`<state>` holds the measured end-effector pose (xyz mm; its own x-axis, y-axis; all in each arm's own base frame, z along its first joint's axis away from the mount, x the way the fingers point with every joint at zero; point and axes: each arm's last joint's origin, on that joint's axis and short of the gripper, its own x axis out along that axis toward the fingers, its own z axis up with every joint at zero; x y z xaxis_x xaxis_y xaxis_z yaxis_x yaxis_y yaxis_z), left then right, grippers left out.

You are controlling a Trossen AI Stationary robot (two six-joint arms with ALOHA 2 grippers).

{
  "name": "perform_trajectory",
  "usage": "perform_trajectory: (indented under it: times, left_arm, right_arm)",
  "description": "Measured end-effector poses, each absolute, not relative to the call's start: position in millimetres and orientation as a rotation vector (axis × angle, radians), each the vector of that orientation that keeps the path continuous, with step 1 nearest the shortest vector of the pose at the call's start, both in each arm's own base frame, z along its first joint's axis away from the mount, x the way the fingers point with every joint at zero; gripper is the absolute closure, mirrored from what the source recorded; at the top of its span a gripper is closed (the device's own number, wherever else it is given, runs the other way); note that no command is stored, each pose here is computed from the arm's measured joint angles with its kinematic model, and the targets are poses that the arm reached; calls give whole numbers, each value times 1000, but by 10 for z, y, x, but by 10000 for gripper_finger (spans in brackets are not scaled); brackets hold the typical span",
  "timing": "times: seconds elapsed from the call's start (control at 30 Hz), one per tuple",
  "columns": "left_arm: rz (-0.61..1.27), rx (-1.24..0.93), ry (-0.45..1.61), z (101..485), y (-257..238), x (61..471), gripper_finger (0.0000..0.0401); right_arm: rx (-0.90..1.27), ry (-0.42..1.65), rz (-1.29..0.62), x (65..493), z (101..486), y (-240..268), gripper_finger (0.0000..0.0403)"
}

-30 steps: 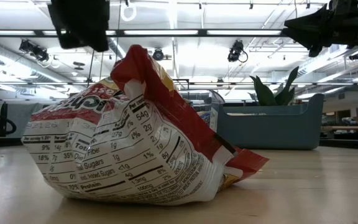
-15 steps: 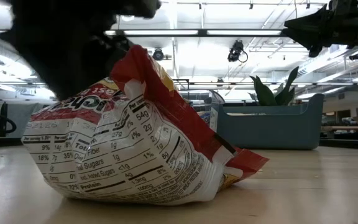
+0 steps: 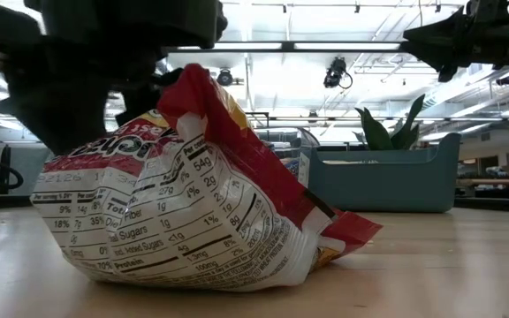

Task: Sort Maruchan noodles
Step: Put the red noodle pack into the left small blue bin

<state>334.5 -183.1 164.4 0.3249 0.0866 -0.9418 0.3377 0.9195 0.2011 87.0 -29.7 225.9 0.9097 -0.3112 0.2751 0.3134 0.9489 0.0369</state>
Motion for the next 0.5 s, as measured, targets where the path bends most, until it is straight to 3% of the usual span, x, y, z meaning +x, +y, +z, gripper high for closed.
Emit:
perform_trajectory:
  times: [0.33, 0.5]
  left_arm:
    - [-222, 407, 1216, 1585, -1854, 3369, 199]
    - [-230, 421, 1249, 1444, -1864, 3388, 220]
  right_arm:
    - [-3, -283, -328, 870, 2259, -299, 250]
    - [-3, -283, -328, 870, 2258, -299, 250]
